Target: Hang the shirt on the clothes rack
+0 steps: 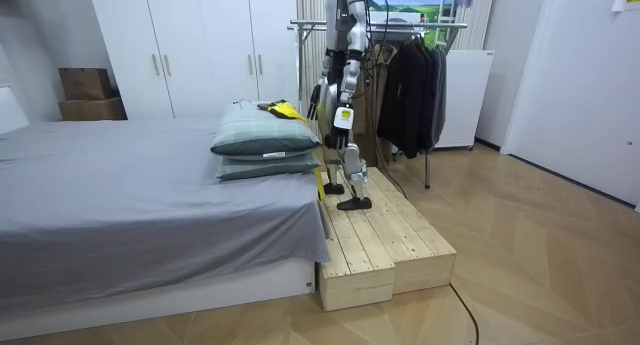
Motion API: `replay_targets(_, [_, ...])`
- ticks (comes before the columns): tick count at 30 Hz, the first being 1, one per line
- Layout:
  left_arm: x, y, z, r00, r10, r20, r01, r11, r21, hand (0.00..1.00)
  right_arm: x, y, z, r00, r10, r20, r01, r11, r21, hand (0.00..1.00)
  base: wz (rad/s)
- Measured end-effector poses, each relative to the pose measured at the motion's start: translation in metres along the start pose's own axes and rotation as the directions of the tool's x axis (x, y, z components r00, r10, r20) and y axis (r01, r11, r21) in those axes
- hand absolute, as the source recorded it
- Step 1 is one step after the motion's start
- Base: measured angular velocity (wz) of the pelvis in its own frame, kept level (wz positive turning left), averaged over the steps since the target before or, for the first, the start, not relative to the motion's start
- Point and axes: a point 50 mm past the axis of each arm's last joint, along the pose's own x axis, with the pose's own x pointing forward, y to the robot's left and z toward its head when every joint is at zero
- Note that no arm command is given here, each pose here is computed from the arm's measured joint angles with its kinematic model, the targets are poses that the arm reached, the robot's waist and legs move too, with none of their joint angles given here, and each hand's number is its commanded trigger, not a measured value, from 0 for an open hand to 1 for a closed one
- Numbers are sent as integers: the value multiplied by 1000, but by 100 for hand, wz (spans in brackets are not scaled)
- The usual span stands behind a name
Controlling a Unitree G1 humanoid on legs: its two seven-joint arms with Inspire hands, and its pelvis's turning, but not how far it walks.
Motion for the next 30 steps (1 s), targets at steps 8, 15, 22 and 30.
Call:
replay_targets(8, [0,0,2,1000,7,5,-7,1000,1,0,0,0,1,1000,2,3,-2,1000,-1,0,0])
replay_targets(15, [0,0,3,1000,23,9,-23,1000,-2,0,0,0,1,1000,1,3,-1,1000,6,0,0])
replay_targets(22, [0,0,3,999,38,10,-38,999,-3,0,0,0,0,1000,-3,4,3,1000,17,0,0])
replay_targets(30, [0,-2,2,999,37,6,-37,999,-26,0,0,0,-2,1000,-3,5,3,1000,30,0,0])
